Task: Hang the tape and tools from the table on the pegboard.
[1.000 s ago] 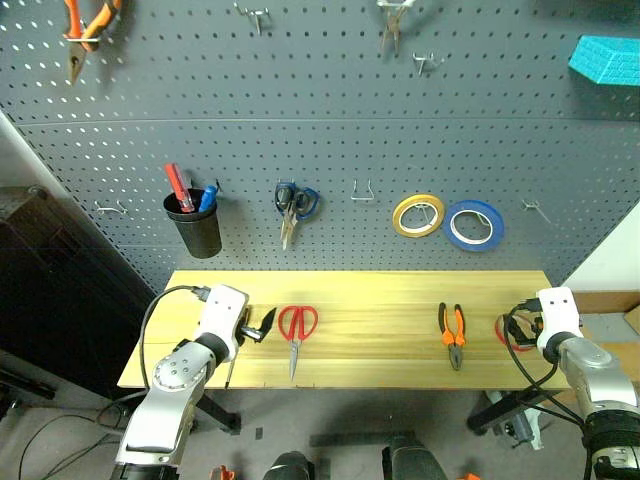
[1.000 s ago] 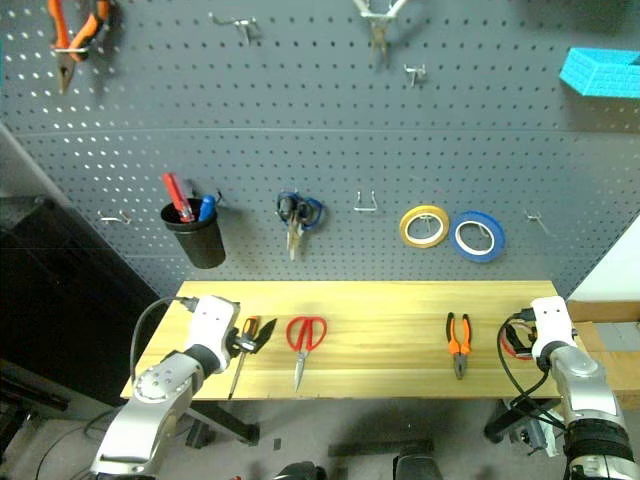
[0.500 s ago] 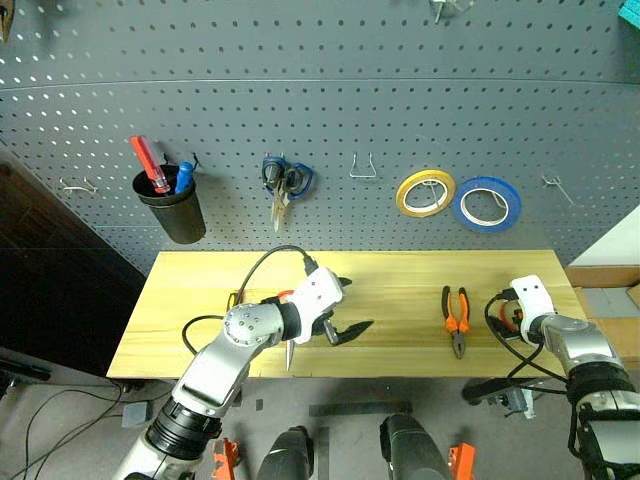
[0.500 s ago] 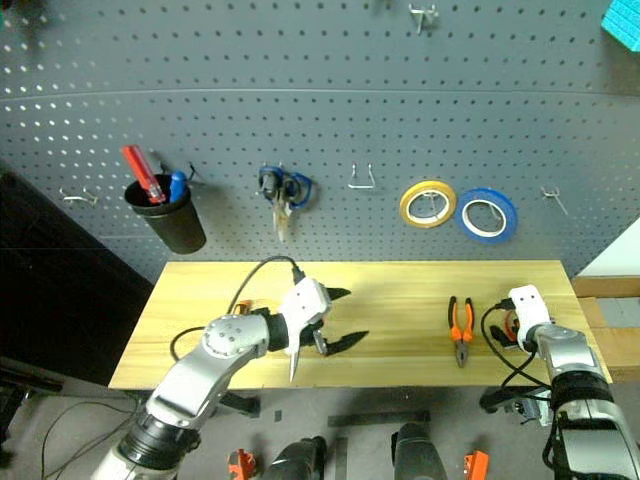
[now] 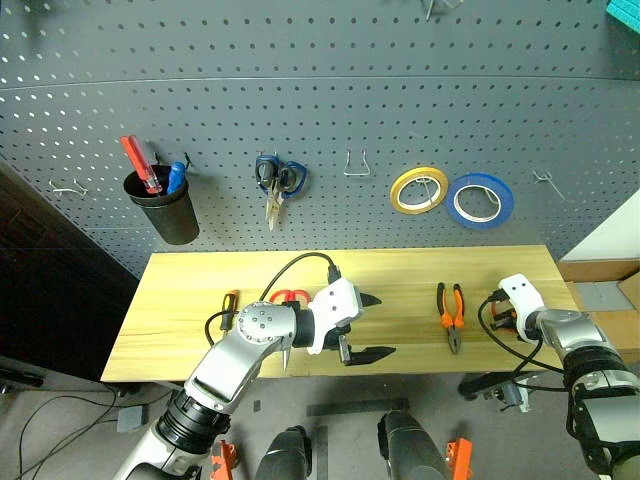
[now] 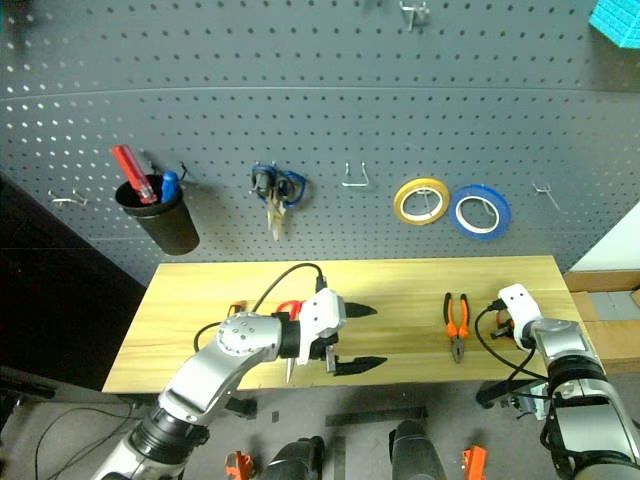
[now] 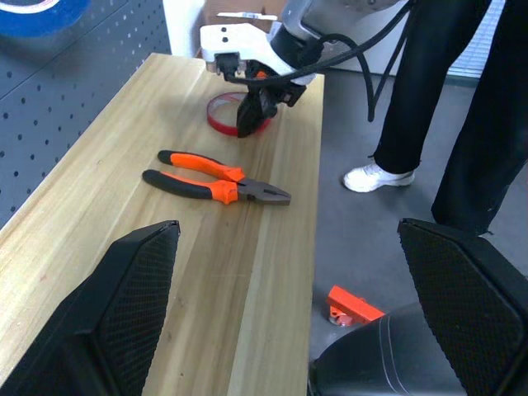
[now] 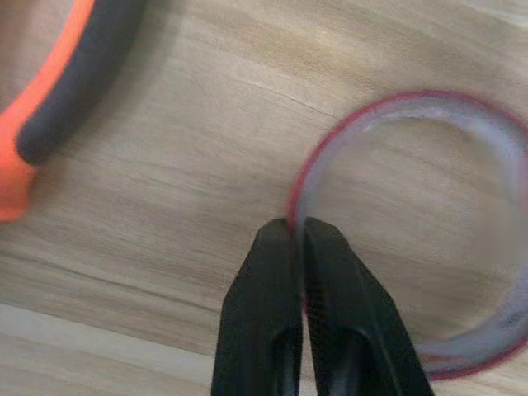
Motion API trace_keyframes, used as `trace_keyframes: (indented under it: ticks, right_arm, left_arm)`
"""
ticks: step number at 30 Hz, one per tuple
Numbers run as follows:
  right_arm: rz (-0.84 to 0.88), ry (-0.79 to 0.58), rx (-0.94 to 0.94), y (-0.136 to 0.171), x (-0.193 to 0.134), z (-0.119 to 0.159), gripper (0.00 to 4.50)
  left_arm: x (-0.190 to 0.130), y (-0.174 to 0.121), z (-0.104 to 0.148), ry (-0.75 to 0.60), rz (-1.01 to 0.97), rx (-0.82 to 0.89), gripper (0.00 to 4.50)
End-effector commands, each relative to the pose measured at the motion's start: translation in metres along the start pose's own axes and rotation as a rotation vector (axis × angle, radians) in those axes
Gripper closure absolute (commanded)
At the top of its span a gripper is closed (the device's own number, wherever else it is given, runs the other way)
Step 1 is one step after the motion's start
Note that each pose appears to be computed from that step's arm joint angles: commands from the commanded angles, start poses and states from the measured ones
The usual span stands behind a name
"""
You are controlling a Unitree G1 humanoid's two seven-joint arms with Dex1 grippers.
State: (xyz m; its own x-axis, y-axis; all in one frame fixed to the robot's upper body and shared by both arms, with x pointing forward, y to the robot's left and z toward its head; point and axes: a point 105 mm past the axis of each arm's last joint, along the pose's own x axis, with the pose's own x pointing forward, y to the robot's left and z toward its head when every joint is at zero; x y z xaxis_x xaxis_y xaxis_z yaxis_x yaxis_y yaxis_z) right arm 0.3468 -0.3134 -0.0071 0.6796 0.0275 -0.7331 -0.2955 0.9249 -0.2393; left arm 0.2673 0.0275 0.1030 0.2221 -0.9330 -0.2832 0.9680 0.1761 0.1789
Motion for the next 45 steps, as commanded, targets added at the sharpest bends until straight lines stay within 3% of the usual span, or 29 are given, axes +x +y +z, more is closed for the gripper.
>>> trace_keyframes:
  ticks: [1,6,12,14,24,29,33,38,43,45]
  right_arm:
    - [-0.086,-0.091,-0.016,-0.014,-0.016,0.008,4.46]
    - [-0.226,-0.338,-0.067,-0.009,-0.063,0.039,4.46]
    - [-0.433,-0.830,-0.252,0.041,-0.151,0.103,4.46]
    - [-0.451,-0.911,-0.266,0.050,-0.165,0.116,4.46]
    - [-0.436,-0.965,-0.084,-0.008,-0.143,0.168,4.46]
    - [-0.354,-0.909,0.036,-0.028,-0.114,0.173,4.46]
    - [-0.332,-0.901,0.054,-0.027,-0.110,0.167,3.34]
    - [-0.308,-0.803,0.047,0.002,-0.102,0.133,1.63]
    - [-0.219,-0.477,0.161,0.053,-0.072,0.073,0.02]
    - [-0.202,-0.394,0.205,0.067,-0.065,0.063,0.02]
  left_arm:
    - [0.002,0.000,0.012,-0.040,-0.008,0.044,0.00]
    - [0.005,0.002,0.022,-0.098,0.000,0.029,0.00]
    - [0.007,0.006,0.032,-0.162,0.020,0.030,0.00]
    - [0.008,0.009,0.035,-0.172,0.037,0.037,0.00]
    - [0.008,0.033,0.068,-0.328,0.168,0.045,0.00]
    - [0.007,0.035,0.068,-0.324,0.189,0.050,0.00]
    - [0.002,0.038,0.058,-0.293,0.219,0.042,0.00]
    - [-0.013,0.042,0.034,-0.202,0.257,0.053,0.00]
    - [-0.039,0.047,-0.004,-0.021,0.268,0.145,0.00]
    - [-0.049,0.049,-0.016,0.036,0.262,0.170,0.00]
